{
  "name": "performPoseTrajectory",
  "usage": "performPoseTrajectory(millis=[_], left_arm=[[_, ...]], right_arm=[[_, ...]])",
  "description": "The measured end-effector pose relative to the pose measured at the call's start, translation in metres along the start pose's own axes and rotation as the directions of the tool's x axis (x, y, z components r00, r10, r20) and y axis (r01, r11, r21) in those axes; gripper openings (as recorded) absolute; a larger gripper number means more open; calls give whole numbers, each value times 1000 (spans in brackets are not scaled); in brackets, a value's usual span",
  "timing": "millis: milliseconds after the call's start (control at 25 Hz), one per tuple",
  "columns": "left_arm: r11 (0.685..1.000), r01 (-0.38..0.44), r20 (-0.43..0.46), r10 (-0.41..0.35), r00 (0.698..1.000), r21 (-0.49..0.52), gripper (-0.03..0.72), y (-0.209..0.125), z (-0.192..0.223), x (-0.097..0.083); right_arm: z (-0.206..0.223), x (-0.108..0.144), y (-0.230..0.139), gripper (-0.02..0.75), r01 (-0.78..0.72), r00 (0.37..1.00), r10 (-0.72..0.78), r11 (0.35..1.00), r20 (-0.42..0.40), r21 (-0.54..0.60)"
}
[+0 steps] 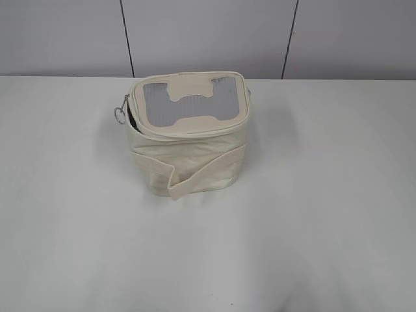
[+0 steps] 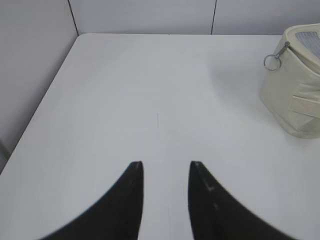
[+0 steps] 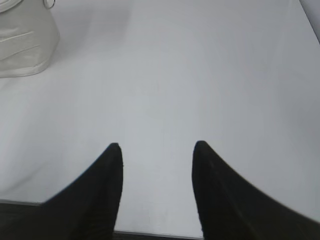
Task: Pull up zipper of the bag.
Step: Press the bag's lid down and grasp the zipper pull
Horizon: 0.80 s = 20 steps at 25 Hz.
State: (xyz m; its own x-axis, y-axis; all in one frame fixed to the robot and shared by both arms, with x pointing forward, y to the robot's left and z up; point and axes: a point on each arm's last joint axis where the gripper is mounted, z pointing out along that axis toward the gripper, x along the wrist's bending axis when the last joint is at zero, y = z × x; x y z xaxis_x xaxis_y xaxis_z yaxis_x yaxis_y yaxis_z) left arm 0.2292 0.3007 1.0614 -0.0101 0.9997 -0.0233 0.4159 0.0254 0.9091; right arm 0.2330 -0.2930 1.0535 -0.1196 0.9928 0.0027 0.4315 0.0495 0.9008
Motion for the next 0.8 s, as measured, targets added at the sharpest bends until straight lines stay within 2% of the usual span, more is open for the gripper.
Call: performPoseTrajectory(millis=[120,320,400,520,600,640,800], left_arm=[[1000,0,0,0,1000,0,237,0,0,0],[1000,0,0,0,1000,0,237,0,0,0],[1000,0,0,0,1000,0,237,0,0,0],[1000,0,0,0,1000,0,237,0,0,0],[1000,0,0,0,1000,0,237,0,0,0],[1000,0,0,0,1000,0,237,0,0,0],[1000,-1,2,1,1000,0,237,0,0,0]], right_arm=[[1,2,5,367,-11,1000,11,1000,-25,-4],[21,17,47,365,4,975,-14,999,-220,-46],[37,21,67,365,21,961,-42,997,-272,-78],[73,23,96,365,66,936,-79,996,-342,-52],[107,25,116,365,83,913,-74,996,-400,5],[130,26,122,365,93,899,-59,994,-434,56],[201,32,161,365,124,818,-27,984,-575,130]])
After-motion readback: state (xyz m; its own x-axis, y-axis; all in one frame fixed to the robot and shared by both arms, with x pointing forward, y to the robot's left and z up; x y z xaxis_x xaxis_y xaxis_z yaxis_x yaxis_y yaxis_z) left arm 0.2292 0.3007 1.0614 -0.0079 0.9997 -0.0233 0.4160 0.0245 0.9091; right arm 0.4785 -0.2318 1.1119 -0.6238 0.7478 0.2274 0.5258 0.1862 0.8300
